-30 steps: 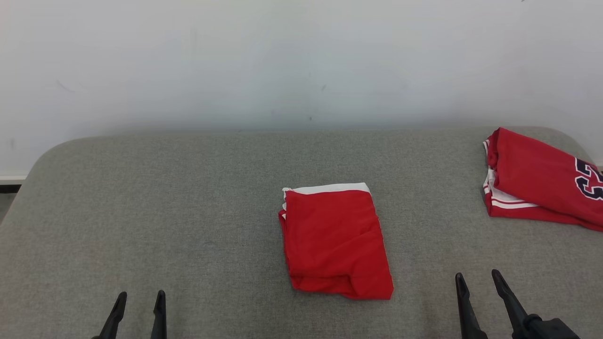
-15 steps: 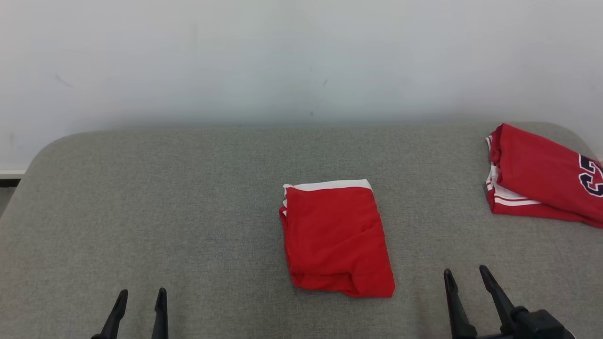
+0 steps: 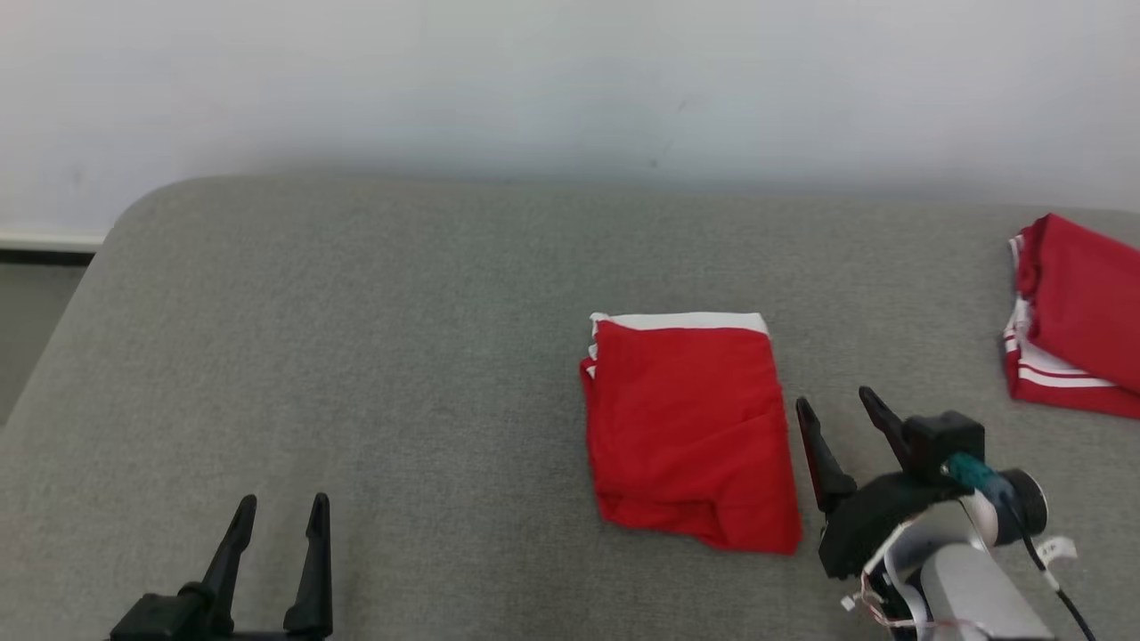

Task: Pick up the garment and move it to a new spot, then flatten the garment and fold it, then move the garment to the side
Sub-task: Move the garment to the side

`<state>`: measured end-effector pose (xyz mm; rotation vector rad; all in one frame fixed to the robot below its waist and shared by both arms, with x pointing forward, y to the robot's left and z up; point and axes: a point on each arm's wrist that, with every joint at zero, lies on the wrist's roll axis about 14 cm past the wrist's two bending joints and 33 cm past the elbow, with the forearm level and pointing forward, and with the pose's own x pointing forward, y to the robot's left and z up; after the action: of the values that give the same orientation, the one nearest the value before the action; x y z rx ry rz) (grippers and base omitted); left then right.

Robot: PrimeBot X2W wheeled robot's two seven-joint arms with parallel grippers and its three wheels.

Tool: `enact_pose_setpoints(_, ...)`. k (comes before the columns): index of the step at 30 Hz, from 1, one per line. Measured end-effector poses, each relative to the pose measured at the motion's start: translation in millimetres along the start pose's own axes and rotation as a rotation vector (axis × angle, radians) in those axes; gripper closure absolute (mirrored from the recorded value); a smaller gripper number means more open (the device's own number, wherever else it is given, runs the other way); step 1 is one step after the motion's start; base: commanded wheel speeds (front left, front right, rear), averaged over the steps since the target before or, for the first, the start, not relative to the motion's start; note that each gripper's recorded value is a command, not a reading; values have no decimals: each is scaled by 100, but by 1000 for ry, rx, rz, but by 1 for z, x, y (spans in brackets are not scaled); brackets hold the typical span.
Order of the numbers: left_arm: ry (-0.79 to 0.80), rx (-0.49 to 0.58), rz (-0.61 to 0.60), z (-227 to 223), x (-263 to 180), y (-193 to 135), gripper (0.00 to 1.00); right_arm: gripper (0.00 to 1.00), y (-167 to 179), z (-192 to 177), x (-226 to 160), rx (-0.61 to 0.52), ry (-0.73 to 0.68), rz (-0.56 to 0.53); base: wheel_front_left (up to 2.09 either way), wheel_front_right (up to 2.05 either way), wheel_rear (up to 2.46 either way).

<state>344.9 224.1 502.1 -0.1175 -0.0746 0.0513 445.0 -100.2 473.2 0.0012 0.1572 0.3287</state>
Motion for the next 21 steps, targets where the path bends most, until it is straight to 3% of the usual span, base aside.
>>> enact_pose_setpoints(8,27,-9,47,-8,6,15,0,0,8,-30,45,-4,142,37,0,0,0)
enact_pose_setpoints(17,63,-5,89,-19,8,28,0,0,28,-81,55,29,289,78,0,0,0)
enact_pose_setpoints(18,64,-5,86,-19,9,27,0,27,29,-83,54,29,299,82,0,0,0)
enact_pose_setpoints(19,65,-6,82,-20,9,25,0,27,30,-84,53,36,305,82,0,0,0)
enact_pose_setpoints(20,64,-7,77,-20,11,24,0,100,32,-85,52,50,308,82,0,0,0)
enact_pose_setpoints(21,62,-9,71,-19,12,22,0,100,34,-86,51,62,309,83,0,0,0)
